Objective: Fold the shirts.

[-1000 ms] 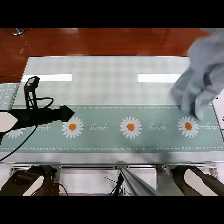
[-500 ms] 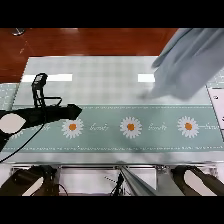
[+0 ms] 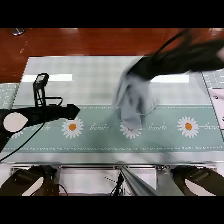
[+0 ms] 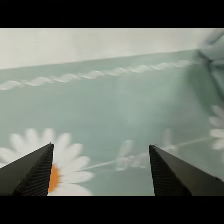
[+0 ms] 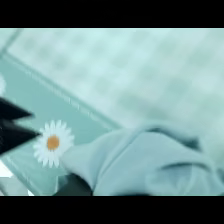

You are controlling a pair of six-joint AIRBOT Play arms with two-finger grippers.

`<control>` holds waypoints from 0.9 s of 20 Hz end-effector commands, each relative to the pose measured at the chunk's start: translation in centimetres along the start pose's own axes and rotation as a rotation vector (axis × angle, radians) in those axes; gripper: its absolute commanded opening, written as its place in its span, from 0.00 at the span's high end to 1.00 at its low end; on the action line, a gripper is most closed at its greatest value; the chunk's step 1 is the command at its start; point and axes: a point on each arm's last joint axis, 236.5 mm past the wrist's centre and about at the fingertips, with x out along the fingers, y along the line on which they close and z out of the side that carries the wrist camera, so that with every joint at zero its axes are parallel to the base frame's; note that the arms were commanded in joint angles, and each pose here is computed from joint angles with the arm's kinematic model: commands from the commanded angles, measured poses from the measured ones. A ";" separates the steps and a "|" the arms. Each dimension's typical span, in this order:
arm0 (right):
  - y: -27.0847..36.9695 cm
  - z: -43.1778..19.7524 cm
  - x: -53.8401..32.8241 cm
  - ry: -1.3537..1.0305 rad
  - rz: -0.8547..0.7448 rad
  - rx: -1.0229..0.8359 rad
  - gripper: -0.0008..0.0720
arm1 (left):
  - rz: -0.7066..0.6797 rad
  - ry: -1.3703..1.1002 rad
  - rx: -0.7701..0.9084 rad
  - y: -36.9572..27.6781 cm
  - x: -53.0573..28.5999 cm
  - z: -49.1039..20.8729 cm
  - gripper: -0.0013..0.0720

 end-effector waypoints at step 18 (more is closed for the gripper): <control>-26.8 -15.1 -10.2 0.027 -0.448 0.684 0.14 | -0.342 0.455 -0.254 -6.8 1.7 -14.9 0.02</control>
